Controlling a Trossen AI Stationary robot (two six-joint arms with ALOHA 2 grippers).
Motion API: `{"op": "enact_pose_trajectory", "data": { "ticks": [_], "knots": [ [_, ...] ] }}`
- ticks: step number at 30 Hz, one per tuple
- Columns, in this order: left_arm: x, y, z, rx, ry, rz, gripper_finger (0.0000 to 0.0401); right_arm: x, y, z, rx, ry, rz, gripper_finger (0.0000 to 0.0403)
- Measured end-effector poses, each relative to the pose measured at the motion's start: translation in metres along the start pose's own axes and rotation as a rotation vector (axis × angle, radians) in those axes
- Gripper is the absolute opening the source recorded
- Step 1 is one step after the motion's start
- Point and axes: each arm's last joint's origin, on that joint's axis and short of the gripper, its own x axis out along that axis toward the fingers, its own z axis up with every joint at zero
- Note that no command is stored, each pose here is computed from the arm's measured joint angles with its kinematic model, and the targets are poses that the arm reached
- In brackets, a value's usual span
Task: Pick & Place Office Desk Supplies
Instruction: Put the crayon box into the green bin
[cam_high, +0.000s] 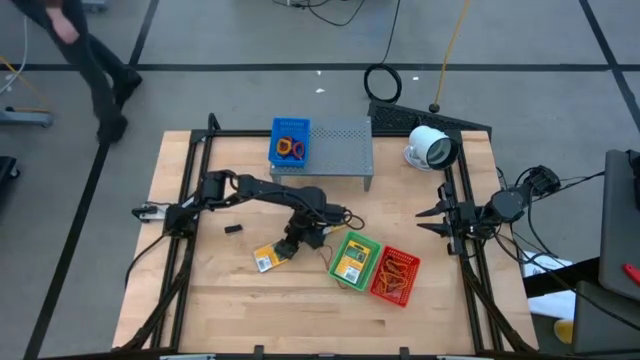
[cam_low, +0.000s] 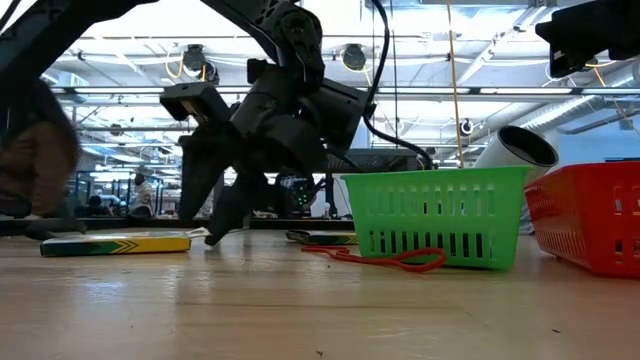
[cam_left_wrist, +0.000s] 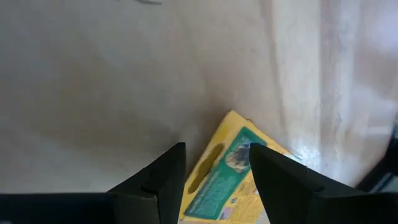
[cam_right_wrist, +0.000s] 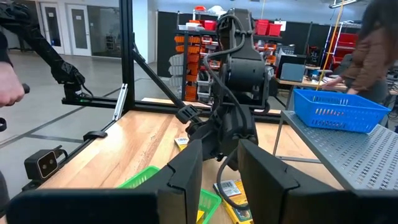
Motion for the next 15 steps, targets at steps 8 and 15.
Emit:
{"op": "enact_pose_trajectory", "data": {
  "ticks": [8, 15],
  "knots": [
    [0.010, -0.002, -0.004, 0.016, 0.035, -0.011, 0.0186, 0.000, 0.000, 0.000, 0.000, 0.000, 0.000, 0.0095],
    [0.012, -0.003, -0.005, 0.018, 0.072, 0.014, 0.0186, 0.000, 0.000, 0.000, 0.000, 0.000, 0.000, 0.0094]
  ]
}}
